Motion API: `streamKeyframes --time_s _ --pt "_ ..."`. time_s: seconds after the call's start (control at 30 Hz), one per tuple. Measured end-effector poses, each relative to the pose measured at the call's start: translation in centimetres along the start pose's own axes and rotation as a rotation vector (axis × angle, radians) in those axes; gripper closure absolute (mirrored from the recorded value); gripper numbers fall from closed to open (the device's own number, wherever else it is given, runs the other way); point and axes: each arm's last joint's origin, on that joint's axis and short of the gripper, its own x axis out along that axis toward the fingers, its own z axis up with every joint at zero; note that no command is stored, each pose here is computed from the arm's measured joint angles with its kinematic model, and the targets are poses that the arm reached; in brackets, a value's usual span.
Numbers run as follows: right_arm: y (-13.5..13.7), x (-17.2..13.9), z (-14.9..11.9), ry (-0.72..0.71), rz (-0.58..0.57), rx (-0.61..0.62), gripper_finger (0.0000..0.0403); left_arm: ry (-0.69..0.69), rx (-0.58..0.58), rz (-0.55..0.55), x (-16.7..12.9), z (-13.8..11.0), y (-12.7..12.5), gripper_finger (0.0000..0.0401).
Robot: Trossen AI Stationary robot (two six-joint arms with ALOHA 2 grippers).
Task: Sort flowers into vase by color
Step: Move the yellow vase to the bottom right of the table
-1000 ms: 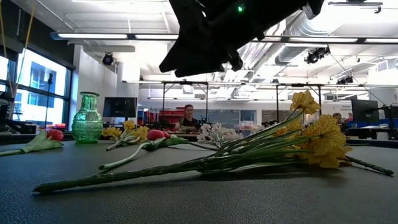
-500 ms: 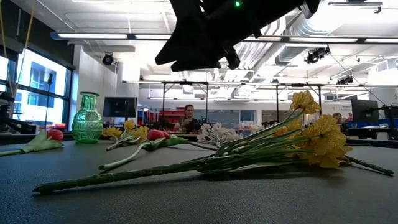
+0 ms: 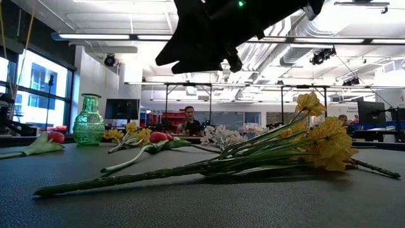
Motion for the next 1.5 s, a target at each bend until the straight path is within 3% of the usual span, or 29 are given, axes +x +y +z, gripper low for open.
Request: streamKeyframes --time_s 0.17,0.57,0.8,1.07,1.5 --pt "0.1 0.0 0.0 0.012 0.033 0.002 0.0226 -0.04 -0.01 0.025 0.6 0.2 0.4 0.0173" --pt "0.4 0.0 -0.1 0.044 0.133 0.029 0.0226 -0.122 0.018 -0.076 3.3 1.3 0.2 0.0171" --pt "0.6 -0.2 -0.1 0.048 0.138 0.076 0.0226 -0.12 0.044 -0.019 4.5 2.5 1.0 0.0137" --pt "0.7 -0.2 0.0 0.036 0.143 0.098 0.0226 -0.004 0.137 -0.075 5.2 2.9 1.2 0.0133" --pt "0.8 -0.3 0.1 0.025 0.146 0.087 0.0226 -0.095 0.279 -0.043 4.8 4.7 1.2 0.0133"
